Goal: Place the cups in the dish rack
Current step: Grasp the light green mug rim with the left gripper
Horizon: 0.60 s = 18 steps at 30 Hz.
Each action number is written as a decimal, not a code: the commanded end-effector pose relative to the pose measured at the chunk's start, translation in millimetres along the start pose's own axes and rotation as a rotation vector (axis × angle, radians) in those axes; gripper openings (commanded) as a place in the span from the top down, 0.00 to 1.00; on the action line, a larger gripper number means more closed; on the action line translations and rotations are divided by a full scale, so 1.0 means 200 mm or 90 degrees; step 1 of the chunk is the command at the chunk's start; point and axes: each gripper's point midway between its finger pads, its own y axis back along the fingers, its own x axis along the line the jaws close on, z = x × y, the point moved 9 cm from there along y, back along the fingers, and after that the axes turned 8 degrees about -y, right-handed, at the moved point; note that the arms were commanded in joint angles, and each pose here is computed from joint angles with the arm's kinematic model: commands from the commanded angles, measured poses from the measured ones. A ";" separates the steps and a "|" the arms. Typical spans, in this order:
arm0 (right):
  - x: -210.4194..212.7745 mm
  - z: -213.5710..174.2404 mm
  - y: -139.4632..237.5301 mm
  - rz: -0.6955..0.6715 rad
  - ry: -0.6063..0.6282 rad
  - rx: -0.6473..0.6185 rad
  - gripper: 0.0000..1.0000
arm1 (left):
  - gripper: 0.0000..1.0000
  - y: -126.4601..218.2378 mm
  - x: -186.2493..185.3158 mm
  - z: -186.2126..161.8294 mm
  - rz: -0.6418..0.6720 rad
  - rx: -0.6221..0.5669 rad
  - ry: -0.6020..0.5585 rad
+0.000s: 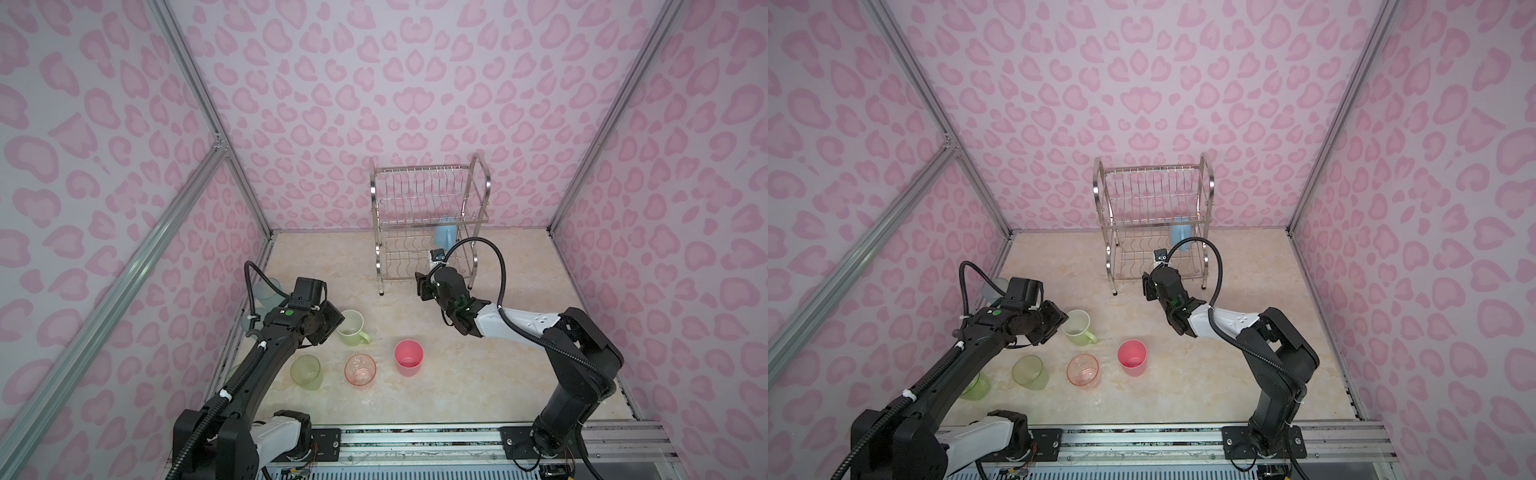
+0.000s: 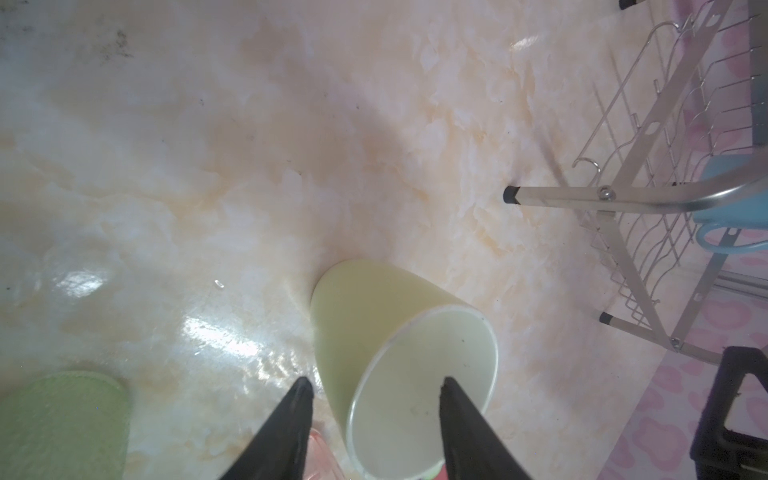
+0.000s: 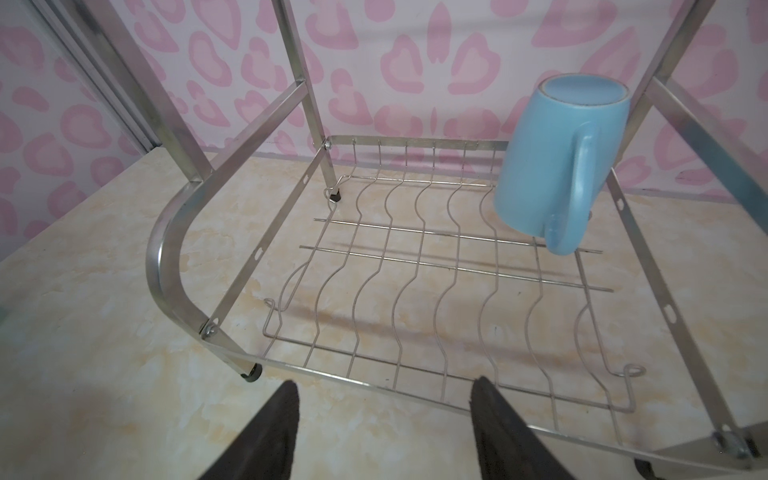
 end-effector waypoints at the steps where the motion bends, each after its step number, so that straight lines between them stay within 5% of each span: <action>1: -0.01 -0.02 0.02 -0.020 -0.005 0.012 0.36 | 0.49 -0.01 0.00 -0.02 0.020 0.010 0.014; 18: 0.06 0.03 0.04 -0.001 0.001 0.002 0.37 | 0.63 -0.09 0.00 -0.11 0.060 0.042 0.018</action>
